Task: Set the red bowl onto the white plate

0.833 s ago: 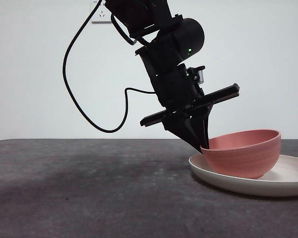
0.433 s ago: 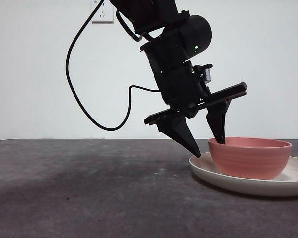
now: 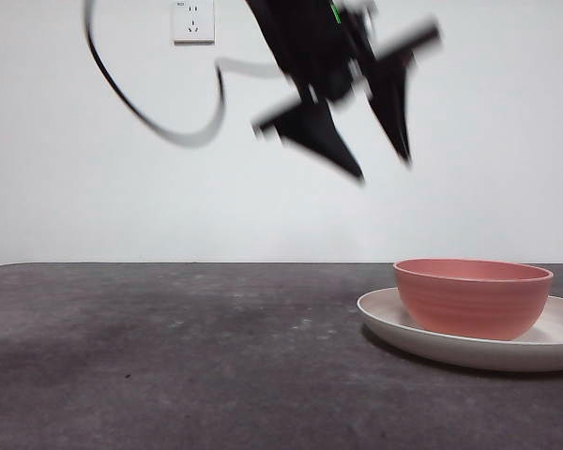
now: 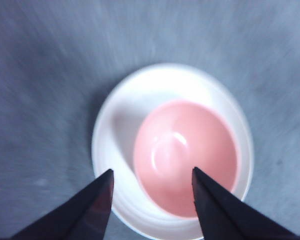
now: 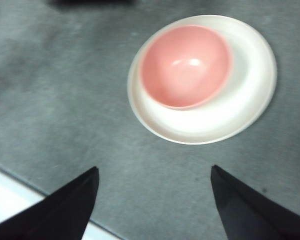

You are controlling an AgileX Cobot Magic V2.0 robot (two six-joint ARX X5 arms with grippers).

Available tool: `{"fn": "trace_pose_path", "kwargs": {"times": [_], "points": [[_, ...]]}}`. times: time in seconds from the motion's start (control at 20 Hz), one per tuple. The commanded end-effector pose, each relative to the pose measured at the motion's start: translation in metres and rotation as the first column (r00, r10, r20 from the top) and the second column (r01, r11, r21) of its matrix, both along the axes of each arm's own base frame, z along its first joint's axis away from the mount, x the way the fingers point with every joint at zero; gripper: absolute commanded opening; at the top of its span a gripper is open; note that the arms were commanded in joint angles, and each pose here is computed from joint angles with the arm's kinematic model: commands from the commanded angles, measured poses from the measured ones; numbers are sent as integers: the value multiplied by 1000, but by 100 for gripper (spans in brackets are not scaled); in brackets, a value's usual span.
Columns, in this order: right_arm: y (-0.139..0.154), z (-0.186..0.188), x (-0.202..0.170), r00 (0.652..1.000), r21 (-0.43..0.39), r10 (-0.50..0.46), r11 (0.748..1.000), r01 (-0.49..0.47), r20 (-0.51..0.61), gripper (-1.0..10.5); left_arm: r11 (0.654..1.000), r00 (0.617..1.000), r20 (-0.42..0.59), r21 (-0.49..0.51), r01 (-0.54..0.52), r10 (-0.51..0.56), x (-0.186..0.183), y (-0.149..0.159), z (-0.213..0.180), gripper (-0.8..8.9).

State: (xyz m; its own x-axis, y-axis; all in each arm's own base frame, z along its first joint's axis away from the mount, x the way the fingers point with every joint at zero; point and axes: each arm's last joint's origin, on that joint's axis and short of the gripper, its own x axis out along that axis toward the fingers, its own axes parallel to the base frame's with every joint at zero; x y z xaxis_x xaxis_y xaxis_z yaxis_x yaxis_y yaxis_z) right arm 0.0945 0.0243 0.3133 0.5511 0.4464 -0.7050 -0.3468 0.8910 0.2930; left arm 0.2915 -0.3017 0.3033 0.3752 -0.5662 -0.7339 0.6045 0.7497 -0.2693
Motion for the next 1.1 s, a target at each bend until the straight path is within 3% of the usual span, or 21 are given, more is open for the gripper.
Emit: {"fn": "trace_pose_path", "kwargs": {"times": [0.05,0.4,0.65,0.85,1.1], "points": [[0,5,1,1000,-6,-28,1000,28,14,356,1000,995,93,-14,-16,17,-4,17,33,254],[0,6,3,999,-4,-42,999,42,27,356,995,978,190,-59,-78,88,-27,84,96,249],[0,8,5,997,23,-64,998,63,51,356,985,956,242,-82,-152,168,-66,149,110,249],[0,10,6,995,47,-82,996,80,53,356,990,969,223,-117,-81,106,-111,189,88,248],[0,9,6,995,54,-89,995,87,46,356,981,985,165,-176,85,-56,-146,205,46,248]]}}
